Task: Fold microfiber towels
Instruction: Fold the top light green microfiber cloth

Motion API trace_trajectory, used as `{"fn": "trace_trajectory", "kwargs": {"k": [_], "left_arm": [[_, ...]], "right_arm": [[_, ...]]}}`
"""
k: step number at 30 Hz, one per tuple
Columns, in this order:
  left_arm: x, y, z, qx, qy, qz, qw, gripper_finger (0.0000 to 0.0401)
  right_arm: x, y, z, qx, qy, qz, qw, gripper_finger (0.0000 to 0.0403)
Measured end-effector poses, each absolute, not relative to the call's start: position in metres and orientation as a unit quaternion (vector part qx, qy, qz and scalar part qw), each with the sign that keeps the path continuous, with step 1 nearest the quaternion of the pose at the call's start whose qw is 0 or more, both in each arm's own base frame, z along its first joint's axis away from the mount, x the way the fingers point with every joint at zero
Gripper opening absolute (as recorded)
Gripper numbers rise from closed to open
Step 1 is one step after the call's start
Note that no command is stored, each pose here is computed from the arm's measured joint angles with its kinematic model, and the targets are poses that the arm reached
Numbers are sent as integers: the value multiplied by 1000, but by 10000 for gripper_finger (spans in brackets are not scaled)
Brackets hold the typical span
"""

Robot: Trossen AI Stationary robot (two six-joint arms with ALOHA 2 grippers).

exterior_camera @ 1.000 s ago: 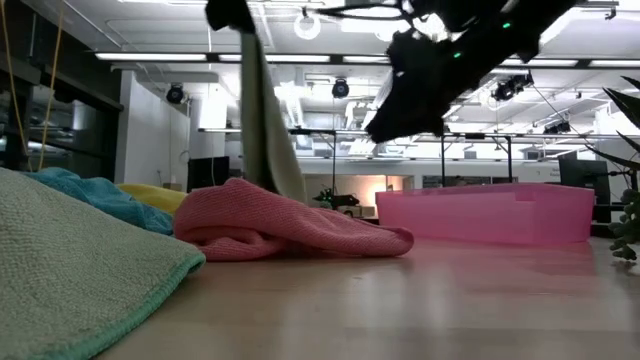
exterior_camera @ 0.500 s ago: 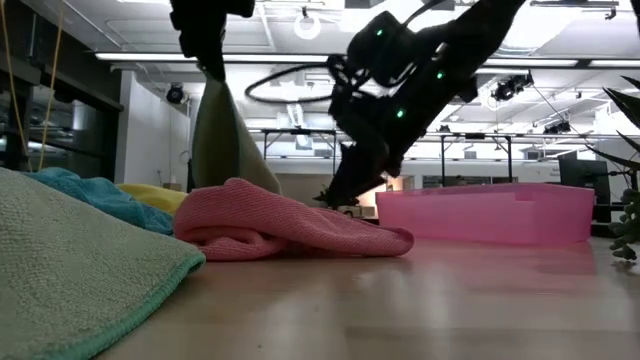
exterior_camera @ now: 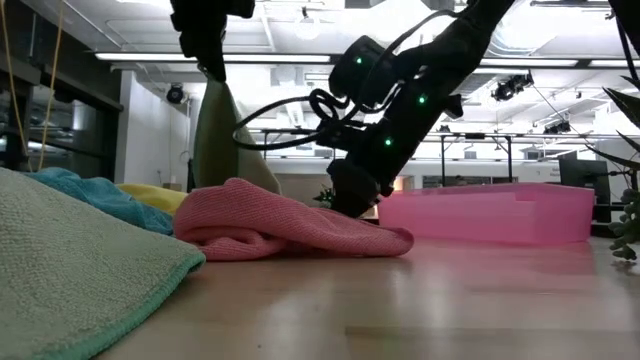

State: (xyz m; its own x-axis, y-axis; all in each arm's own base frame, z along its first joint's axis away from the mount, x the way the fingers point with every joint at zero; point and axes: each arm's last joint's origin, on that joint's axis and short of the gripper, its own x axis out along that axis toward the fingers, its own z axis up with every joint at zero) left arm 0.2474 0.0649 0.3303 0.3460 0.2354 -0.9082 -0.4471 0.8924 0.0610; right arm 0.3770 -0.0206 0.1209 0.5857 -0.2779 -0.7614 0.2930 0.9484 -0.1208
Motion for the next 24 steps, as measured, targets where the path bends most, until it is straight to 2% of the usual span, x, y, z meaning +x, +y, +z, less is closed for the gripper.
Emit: {"fn": "trace_trajectory", "kwargs": {"k": [12,15,18,24], "left_arm": [[247,65,330,-101,532,210,814,0],[247,65,330,-101,532,208,815,0],[247,65,332,-102,532,206,815,0],[239,72,355,-86,502,212,834,0]], "right_arm": [[376,-27,116,5,427,-204,881,124],[376,-29,116,22,424,-211,880,88],[373,-32,123,44,425,-205,881,19],[360,-51,175,66,376,-219,898,3]]}}
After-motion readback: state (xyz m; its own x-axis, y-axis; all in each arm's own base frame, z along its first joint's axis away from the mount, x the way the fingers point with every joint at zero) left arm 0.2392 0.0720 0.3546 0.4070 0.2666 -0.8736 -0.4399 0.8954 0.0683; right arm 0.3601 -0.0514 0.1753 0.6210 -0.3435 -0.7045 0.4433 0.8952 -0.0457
